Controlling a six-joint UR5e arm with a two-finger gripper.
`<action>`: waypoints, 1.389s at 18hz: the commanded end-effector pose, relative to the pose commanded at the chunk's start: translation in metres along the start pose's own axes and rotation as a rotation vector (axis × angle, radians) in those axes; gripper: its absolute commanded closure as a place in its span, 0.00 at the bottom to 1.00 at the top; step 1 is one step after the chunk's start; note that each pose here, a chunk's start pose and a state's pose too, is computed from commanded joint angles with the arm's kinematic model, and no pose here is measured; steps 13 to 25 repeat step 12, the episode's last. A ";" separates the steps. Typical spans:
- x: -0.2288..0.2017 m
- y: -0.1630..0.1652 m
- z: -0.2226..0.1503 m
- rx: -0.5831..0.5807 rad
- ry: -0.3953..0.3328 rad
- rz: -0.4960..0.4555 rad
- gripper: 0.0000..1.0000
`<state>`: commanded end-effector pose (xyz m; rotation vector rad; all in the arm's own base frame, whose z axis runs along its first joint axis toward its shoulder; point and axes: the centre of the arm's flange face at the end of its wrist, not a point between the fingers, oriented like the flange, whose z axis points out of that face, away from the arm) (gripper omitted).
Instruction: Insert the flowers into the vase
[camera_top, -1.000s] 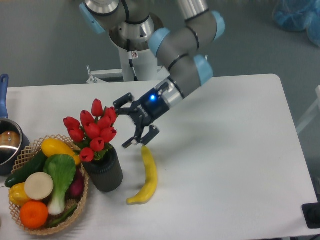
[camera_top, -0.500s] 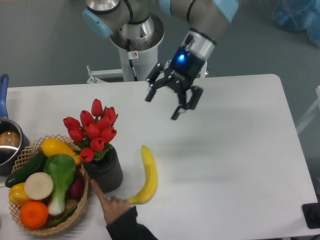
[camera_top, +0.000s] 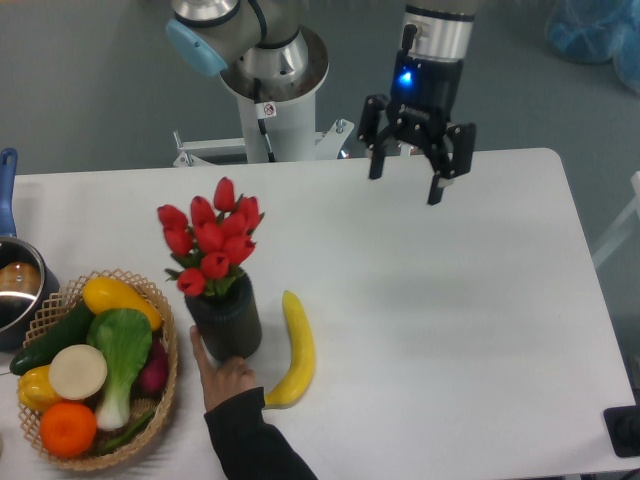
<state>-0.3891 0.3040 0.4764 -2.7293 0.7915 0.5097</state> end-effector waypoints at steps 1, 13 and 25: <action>0.000 0.002 -0.001 -0.016 0.006 0.055 0.00; 0.006 0.004 0.000 -0.034 0.033 0.105 0.00; 0.006 0.004 0.000 -0.034 0.033 0.105 0.00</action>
